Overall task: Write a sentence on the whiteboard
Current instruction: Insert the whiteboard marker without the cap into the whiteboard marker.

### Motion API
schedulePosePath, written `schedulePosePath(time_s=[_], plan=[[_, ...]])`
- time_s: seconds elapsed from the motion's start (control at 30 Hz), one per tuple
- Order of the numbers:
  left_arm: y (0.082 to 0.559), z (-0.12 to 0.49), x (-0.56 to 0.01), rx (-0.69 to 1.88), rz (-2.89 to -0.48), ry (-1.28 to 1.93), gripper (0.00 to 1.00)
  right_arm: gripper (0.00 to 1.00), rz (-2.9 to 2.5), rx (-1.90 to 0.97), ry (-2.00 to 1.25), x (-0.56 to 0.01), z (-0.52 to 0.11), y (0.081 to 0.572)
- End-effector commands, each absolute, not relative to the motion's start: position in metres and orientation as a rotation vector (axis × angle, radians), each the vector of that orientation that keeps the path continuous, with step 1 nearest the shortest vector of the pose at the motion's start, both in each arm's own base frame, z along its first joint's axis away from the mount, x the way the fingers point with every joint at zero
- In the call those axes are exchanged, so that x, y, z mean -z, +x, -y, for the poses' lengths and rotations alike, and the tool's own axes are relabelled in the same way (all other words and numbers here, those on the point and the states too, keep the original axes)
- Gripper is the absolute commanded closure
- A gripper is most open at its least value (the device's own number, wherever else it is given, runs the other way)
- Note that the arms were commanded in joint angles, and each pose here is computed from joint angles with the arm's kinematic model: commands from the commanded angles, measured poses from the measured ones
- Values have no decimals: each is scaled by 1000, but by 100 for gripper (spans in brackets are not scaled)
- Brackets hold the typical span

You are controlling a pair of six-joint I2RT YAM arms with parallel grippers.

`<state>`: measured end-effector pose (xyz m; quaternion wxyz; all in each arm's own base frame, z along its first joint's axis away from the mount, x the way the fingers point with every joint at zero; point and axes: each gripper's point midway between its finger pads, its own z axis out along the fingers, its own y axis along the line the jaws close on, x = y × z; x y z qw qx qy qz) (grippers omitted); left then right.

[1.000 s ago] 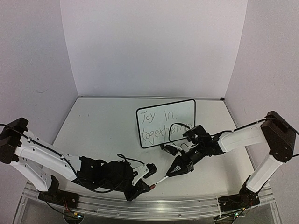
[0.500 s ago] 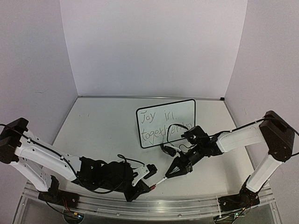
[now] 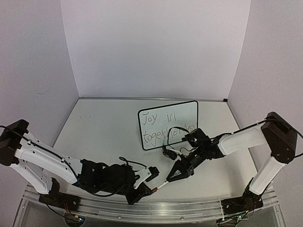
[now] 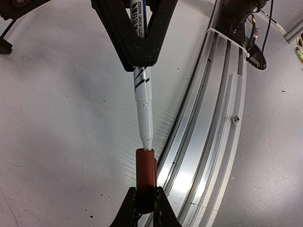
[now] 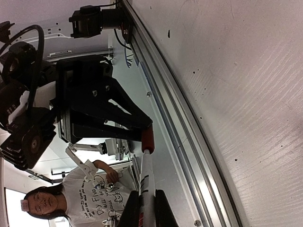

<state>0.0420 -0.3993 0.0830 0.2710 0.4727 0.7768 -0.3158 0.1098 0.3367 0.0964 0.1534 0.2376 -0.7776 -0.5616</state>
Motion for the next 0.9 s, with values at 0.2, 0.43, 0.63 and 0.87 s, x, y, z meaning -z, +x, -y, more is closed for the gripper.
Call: schedulePosePath(time_s=[0.2,0.43,0.63,0.87], plan=[[46,412,-118,916,-2010,1194,100,100,2230,1650,756,-105,-348,115],[52,412,-131,910,-1977,1165,100,100,2226,1677,774,-115,-353,118],[55,420,-150,932,-1923,1136,100,100,2230,1686,785,-121,-356,120],[58,431,-161,963,-1885,1106,100,100,2221,1711,814,-132,-359,118]])
